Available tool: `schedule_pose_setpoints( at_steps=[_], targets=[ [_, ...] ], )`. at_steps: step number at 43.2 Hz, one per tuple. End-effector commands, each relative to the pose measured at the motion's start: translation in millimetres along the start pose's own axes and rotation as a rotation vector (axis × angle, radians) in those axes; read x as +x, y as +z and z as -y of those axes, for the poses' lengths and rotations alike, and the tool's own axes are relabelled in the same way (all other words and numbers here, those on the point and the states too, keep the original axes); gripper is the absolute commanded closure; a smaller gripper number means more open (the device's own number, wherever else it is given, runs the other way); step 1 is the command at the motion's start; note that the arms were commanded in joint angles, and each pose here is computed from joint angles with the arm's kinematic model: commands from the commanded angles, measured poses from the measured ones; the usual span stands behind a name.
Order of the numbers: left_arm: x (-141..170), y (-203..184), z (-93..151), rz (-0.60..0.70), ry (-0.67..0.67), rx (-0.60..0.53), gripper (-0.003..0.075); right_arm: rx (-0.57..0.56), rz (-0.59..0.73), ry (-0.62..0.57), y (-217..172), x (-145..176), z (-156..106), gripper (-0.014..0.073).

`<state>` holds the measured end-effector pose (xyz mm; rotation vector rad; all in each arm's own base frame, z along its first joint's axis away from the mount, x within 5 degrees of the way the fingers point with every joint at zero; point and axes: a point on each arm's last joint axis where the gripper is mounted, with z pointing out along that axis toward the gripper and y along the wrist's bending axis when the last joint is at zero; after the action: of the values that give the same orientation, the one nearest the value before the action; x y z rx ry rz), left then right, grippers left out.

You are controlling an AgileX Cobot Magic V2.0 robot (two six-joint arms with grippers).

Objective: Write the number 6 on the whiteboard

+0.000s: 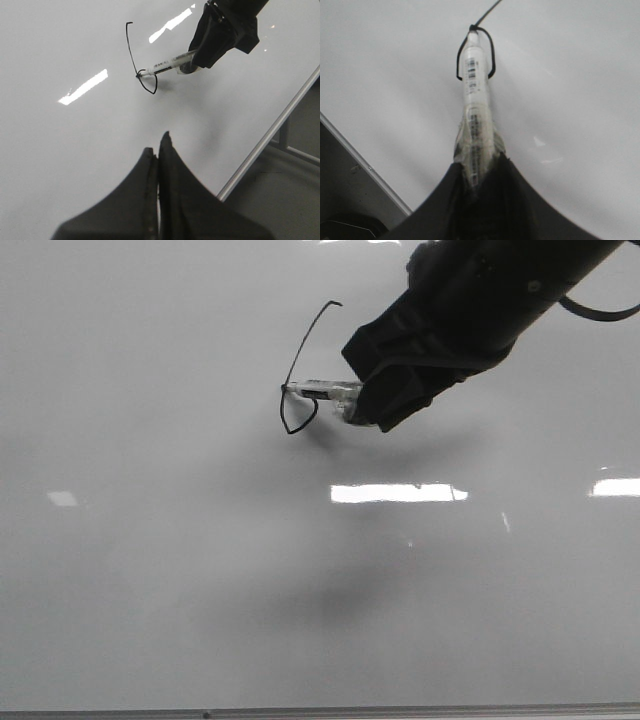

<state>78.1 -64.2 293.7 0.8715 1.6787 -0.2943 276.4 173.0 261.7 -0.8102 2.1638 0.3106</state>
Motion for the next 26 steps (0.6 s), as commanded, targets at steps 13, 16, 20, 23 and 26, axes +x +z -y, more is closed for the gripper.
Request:
schedule_pose_setpoints(
  at_steps=[13,16,20,23,26],
  targets=[
    [-20,3,-6,-0.001,0.037,0.003,0.0733,-0.090,0.047,-0.284,-78,-16,-42,0.0654],
    [-27,9,-7,-0.068,0.113,0.037,0.0680,-0.117,0.005,-0.327,-78,-12,-50,0.0654],
    [-37,22,-9,-0.143,0.210,0.081,0.0526,-0.140,-0.009,-0.365,-79,-11,-59,0.0654],
    [-44,30,-11,-0.179,0.274,0.108,0.0364,-0.159,-0.003,-0.398,-81,-11,-67,0.0654],
    [-49,40,-13,-0.210,0.311,0.130,0.0253,-0.183,0.007,-0.434,-84,-10,-77,0.0654]
  ],
)
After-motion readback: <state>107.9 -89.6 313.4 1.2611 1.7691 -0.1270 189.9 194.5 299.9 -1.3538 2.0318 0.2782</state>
